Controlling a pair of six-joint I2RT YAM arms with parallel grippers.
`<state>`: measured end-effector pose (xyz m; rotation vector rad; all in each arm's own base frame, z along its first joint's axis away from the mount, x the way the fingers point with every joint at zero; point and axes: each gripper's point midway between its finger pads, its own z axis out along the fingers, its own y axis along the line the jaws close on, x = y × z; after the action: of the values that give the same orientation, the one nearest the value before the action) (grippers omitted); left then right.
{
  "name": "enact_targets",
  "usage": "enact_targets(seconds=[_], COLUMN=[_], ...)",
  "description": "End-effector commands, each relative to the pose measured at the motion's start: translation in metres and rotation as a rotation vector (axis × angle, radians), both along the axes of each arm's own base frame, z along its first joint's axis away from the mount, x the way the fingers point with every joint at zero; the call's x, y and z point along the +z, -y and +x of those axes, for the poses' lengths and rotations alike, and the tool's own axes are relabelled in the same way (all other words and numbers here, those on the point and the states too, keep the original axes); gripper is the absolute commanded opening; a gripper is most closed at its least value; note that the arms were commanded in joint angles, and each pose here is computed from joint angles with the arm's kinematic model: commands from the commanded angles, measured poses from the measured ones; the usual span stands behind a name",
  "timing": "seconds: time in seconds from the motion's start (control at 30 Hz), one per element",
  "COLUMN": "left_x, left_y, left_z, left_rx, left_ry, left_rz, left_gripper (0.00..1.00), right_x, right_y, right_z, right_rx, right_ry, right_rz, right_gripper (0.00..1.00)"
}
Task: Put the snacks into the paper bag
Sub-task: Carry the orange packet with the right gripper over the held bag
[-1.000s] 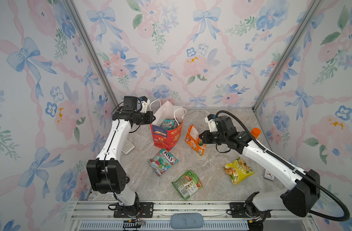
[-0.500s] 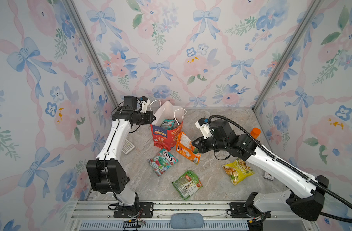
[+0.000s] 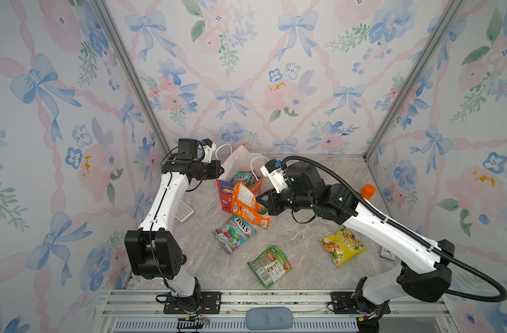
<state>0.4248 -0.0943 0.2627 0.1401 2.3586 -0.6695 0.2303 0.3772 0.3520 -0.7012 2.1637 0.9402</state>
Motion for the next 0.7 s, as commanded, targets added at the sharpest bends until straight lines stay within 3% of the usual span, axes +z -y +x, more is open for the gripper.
enact_targets(seconds=[0.0,0.67], left_x=[-0.005,-0.001], left_y=[0.000,0.001], left_z=[-0.007,-0.010], left_rx=[0.002,-0.004], left_ry=[-0.040,-0.028], left_rz=[-0.018,-0.020], left_gripper=[0.00,0.00], right_x=[0.033,0.100], right_y=[-0.015,-0.029], right_z=[0.002,0.104], right_rx=[0.036,-0.114], right_ry=[0.069,0.215], right_rz=[0.066,0.152], right_gripper=[0.00,0.00])
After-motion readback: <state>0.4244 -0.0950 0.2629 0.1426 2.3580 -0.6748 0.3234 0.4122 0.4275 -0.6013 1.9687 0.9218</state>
